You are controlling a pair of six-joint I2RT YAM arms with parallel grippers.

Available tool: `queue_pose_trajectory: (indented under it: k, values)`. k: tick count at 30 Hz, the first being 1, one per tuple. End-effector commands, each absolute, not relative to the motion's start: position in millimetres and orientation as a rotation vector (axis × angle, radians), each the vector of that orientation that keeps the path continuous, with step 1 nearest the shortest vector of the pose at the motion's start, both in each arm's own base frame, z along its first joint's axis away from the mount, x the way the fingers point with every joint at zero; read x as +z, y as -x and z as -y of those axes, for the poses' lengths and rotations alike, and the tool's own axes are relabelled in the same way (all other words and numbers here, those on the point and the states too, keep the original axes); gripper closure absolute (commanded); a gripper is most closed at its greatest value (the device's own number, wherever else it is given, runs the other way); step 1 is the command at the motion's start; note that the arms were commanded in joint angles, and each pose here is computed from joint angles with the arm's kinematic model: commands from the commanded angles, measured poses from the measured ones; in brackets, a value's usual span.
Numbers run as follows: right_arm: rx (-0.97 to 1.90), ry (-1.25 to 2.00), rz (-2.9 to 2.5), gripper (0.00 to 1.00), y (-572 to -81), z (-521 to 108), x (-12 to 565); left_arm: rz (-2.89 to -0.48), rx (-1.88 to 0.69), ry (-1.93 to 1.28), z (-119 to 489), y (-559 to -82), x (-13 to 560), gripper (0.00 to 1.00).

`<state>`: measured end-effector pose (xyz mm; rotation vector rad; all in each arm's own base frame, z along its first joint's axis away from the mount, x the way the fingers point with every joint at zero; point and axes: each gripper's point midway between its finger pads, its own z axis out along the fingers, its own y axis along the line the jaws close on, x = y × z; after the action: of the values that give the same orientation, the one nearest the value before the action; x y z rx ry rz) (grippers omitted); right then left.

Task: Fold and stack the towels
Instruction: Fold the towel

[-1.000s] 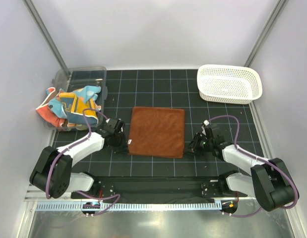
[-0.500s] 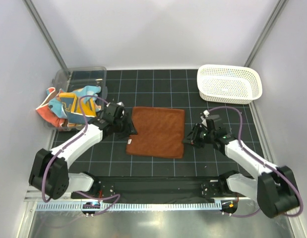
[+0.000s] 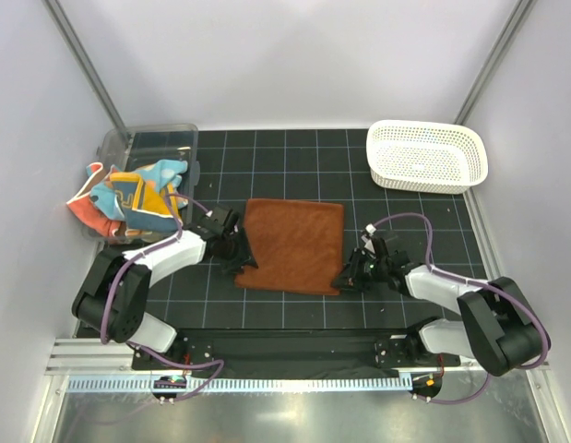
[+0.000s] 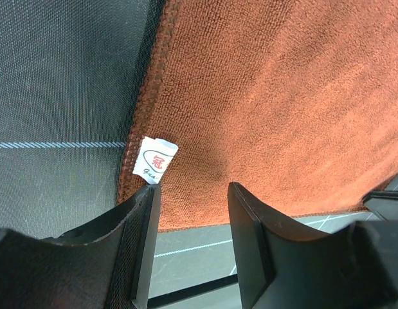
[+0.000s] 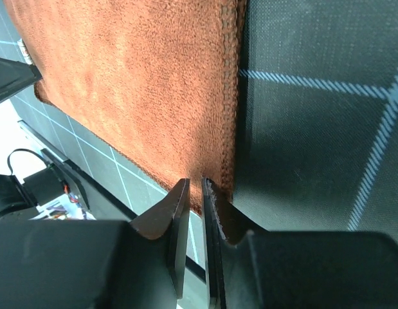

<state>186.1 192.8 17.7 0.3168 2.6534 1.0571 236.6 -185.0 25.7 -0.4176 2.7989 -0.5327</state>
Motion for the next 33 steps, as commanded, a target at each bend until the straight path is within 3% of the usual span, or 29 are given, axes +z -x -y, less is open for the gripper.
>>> queue_pose_trajectory:
  k: [1, 12, 19, 22, 24, 26, 28, 29, 30, 33]
  values:
    - [0.991, -0.283, -2.61, 0.79, -189.3, -185.5, 16.2, -2.774, -0.498, 0.45, 184.2, -246.2, 23.9, 0.5]
    - [0.983, -0.281, -2.623, 0.79, -167.7, -176.3, 9.9, -2.783, -0.458, 0.474, 176.9, -238.1, 19.9, 0.5]
    - [0.926, -0.321, -2.642, 0.79, -171.0, -171.5, 9.9, -2.719, -0.546, 0.443, 189.5, -252.6, 50.6, 0.47]
    - [0.971, -0.286, -2.603, 0.72, -181.6, -179.5, 40.5, -2.613, -0.571, 0.336, 196.9, -280.2, 88.3, 0.42]
    - [0.922, -0.22, -2.543, 0.61, -198.0, -177.9, 59.8, -2.541, -0.495, 0.233, 192.1, -304.3, 106.0, 0.41]
    - [0.877, -0.171, -2.456, 0.5, -228.6, -179.0, 90.2, -2.492, -0.479, 0.164, 197.1, -334.0, 124.3, 0.4]
    - [0.85, -0.158, -2.385, 0.47, -267.3, -176.8, 110.6, -2.414, -0.463, 0.051, 195.2, -366.6, 147.6, 0.39]
    - [0.864, -0.135, -2.375, 0.31, -278.9, -177.4, 116.1, -2.394, -0.463, 0.019, 197.5, -381.2, 145.6, 0.38]
    - [0.833, -0.129, -2.44, 0.24, -290.1, -176.1, 101.8, -2.374, -0.474, -0.045, 193.8, -392.6, 147.3, 0.36]
    - [0.673, 0.013, -2.443, 0.22, -335.1, -168.4, 115.6, -2.359, -0.508, -0.106, 188.8, -427.6, 146.0, 0.35]
